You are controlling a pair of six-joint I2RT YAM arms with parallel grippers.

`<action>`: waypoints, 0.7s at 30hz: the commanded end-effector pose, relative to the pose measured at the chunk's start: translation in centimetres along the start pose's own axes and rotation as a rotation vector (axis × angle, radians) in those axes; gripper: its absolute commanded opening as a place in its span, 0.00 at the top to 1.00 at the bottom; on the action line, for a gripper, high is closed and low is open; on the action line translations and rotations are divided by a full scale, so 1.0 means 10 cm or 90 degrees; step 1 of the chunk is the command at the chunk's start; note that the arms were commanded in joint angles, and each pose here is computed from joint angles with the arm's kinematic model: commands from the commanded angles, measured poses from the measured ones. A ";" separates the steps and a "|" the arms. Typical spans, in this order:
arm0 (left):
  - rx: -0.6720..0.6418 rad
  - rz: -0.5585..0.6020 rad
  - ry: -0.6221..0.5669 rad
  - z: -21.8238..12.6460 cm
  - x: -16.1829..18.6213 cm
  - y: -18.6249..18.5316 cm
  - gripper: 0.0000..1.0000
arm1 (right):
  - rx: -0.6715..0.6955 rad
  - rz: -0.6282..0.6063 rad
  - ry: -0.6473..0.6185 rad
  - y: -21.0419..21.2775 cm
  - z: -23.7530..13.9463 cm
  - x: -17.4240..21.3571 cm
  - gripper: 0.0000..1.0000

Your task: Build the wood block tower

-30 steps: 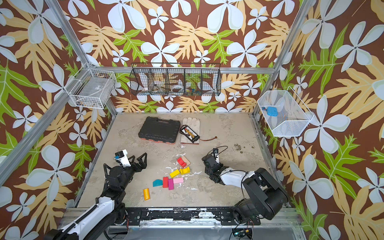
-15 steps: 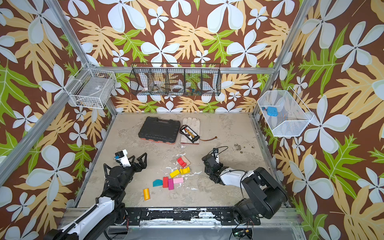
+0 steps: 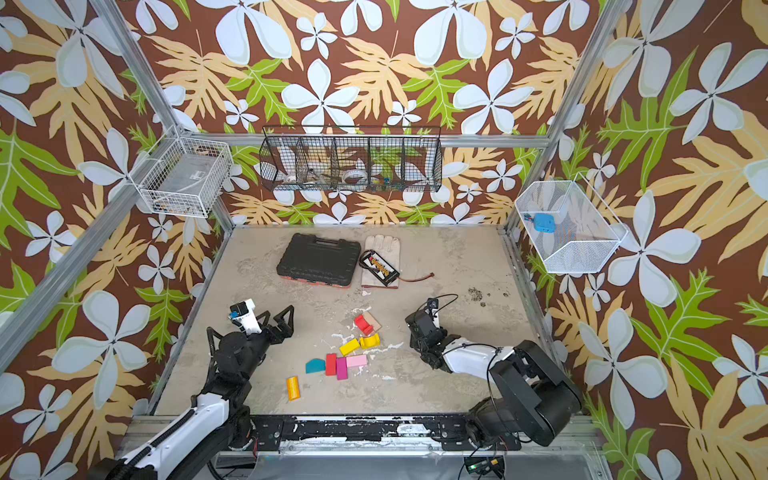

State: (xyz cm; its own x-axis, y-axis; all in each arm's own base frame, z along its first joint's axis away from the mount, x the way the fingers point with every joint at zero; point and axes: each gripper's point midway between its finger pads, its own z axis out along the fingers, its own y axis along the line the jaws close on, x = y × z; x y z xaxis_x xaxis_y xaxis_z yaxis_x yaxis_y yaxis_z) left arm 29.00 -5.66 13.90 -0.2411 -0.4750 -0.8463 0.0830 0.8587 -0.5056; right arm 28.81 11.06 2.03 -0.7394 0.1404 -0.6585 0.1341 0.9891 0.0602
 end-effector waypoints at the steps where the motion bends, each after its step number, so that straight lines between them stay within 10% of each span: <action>1: 0.007 -0.002 -0.009 0.00 -0.04 -0.03 0.00 | 0.016 0.002 0.006 -0.06 -0.04 0.03 0.54; 11: -0.043 -0.005 -0.026 0.02 -0.10 0.10 0.00 | 0.004 -0.040 -0.084 0.23 -0.44 -0.21 0.36; 21: -0.186 -0.067 -0.055 -0.02 -0.20 0.45 0.00 | -0.184 -0.161 -0.100 1.19 -0.82 -0.13 0.10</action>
State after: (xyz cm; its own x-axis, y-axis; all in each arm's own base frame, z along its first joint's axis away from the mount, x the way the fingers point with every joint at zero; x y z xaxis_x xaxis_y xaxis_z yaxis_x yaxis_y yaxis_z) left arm 29.74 -2.88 13.80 -0.1918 -0.5247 -0.8294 -0.0903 0.8509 -0.5175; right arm 26.09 21.13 9.43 -0.6158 -0.0664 -0.7851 -0.1696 0.9843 0.0497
